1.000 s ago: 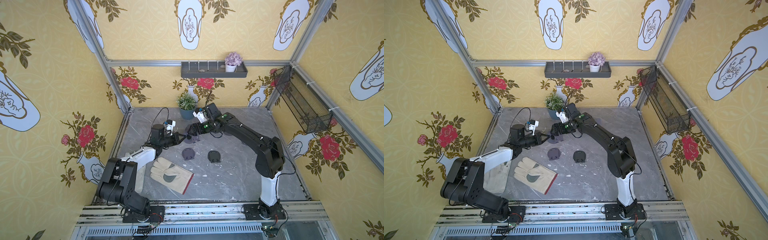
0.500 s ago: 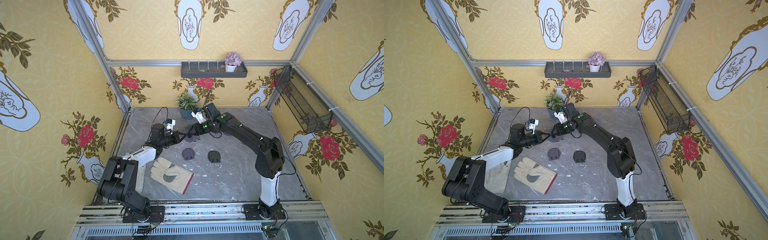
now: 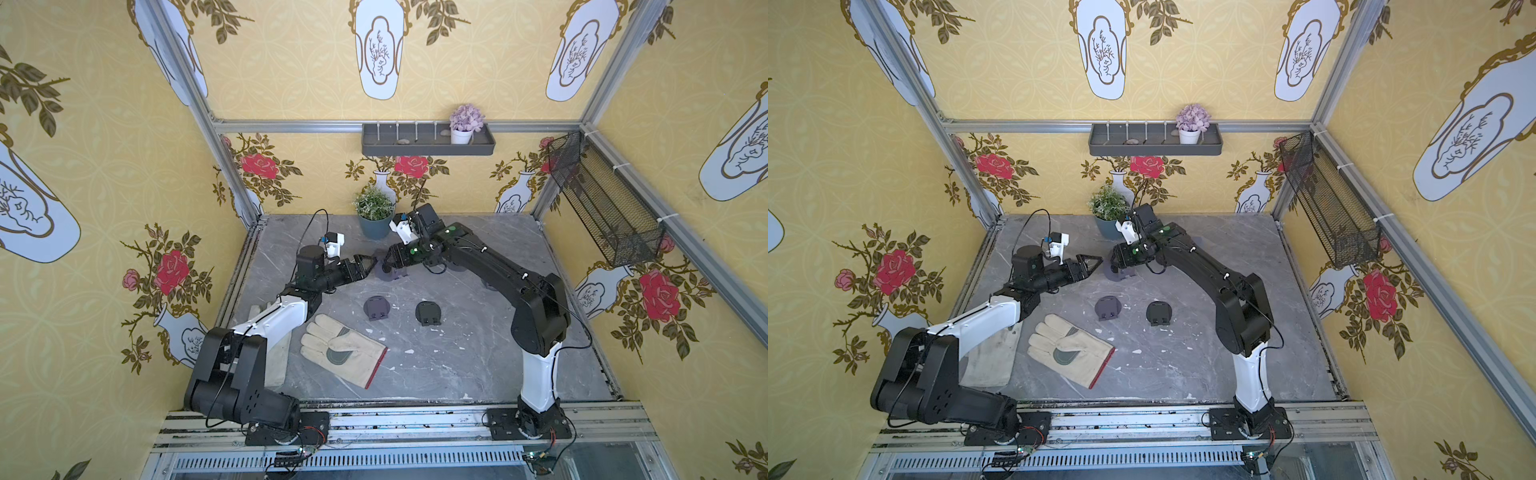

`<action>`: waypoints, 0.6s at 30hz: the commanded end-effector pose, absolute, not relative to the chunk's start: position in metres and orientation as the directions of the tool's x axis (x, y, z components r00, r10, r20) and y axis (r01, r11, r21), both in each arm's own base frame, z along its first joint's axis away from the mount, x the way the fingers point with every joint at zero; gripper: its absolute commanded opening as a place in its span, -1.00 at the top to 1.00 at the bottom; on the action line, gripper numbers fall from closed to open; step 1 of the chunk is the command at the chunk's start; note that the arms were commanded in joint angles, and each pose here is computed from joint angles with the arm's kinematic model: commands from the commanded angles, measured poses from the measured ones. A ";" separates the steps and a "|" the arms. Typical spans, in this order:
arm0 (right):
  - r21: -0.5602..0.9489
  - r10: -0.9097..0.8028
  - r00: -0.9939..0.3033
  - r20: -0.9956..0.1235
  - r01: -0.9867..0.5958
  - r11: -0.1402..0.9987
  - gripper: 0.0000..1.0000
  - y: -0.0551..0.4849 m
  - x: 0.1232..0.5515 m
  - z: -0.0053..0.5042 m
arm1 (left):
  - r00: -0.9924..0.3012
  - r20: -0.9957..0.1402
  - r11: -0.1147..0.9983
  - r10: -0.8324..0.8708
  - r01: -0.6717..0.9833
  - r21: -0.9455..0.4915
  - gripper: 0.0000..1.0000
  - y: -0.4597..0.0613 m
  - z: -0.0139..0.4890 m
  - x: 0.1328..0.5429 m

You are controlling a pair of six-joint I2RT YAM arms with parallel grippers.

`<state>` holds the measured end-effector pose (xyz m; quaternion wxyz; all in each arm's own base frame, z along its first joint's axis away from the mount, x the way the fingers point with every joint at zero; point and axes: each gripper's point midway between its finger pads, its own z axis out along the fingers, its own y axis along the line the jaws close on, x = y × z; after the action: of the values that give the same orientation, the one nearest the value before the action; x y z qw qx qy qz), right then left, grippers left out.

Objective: Open the phone stand

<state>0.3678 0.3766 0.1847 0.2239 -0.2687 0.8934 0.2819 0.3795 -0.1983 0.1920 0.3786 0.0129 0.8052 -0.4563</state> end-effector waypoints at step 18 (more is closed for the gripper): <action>0.218 -0.230 -0.767 -0.599 -0.433 0.875 0.16 0.284 0.446 0.227 | -0.699 -0.644 0.646 -0.312 0.342 -0.683 -0.98 -0.186 0.182 0.368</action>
<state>0.4389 0.2988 0.2257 0.2862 -0.1851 0.9183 0.2015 0.3690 -0.1856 0.1832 0.3867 0.0033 0.8201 -0.4218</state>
